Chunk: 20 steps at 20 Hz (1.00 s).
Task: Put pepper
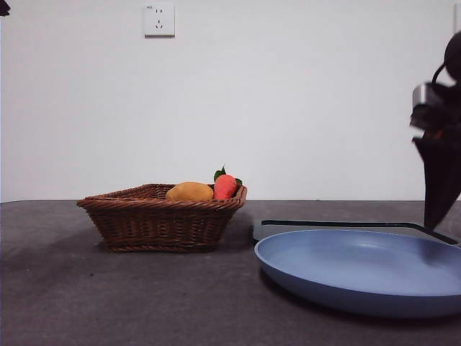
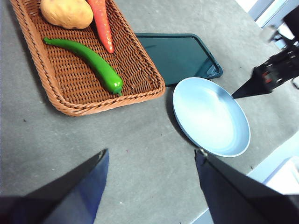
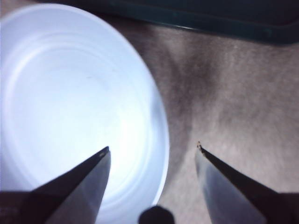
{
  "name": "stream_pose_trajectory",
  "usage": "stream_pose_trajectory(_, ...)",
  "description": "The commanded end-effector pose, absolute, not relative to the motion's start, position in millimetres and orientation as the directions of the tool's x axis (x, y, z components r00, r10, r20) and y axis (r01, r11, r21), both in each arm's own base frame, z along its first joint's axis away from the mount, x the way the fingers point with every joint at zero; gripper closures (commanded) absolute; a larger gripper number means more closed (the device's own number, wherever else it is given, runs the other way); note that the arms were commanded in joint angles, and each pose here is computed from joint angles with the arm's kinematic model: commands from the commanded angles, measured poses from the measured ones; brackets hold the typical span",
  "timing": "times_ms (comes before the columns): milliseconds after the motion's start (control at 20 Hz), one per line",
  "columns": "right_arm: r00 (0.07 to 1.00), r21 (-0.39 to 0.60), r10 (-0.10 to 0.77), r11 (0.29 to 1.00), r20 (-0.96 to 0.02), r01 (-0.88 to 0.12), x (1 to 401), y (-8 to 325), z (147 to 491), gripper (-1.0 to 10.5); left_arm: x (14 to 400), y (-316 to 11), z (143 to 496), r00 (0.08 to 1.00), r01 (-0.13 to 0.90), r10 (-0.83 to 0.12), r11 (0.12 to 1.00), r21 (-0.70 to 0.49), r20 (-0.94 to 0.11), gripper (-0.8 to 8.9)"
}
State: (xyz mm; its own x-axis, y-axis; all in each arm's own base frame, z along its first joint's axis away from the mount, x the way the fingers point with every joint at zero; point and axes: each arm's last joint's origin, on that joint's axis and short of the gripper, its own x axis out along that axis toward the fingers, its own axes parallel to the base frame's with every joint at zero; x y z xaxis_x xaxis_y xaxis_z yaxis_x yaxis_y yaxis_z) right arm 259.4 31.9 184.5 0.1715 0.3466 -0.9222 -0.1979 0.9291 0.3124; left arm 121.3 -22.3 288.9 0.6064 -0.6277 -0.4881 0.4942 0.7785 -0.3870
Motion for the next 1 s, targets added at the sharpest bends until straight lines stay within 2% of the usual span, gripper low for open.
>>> stream_pose_trajectory(50,0.158,0.309,0.342,0.93,-0.926,-0.199,268.5,33.3,175.9,6.4,122.0,-22.4,294.2,0.613,0.505,-0.634,0.773,-0.383,-0.471,4.88)
stream_pose_trajectory(250,0.13,0.311,0.341,0.928,-0.931,-0.207,273.0,33.7,164.6,7.2,122.0,-22.4,294.3,0.614,0.506,-0.634,0.773,-0.382,-0.471,4.88)
stream_pose_trajectory(400,0.121,0.315,0.343,0.927,-0.931,-0.203,273.5,33.8,162.5,8.2,122.0,-22.4,294.4,0.614,0.505,-0.634,0.773,-0.383,-0.471,4.88)
stream_pose_trajectory(550,0.108,0.32,0.345,0.926,-0.932,-0.199,274.1,34.0,159.0,8.2,122.0,-22.4,294.3,0.614,0.505,-0.634,0.773,-0.383,-0.471,4.88)
stream_pose_trajectory(700,0.107,0.321,0.346,0.926,-0.932,-0.199,274.2,34.0,158.7,9.5,122.2,-22.4,294.4,0.614,0.505,-0.634,0.773,-0.383,-0.47,4.88)
stream_pose_trajectory(900,0.108,0.326,0.347,0.929,-0.932,-0.175,272.3,33.8,162.1,9.4,128.0,-24.3,294.1,0.611,0.489,-0.635,0.773,-0.405,-0.473,4.88)
stream_pose_trajectory(1000,0.137,0.323,0.349,0.929,-0.927,-0.183,268.3,33.4,173.2,9.4,135.2,-28.4,293.9,0.608,0.469,-0.615,0.788,-0.398,-0.502,4.88)
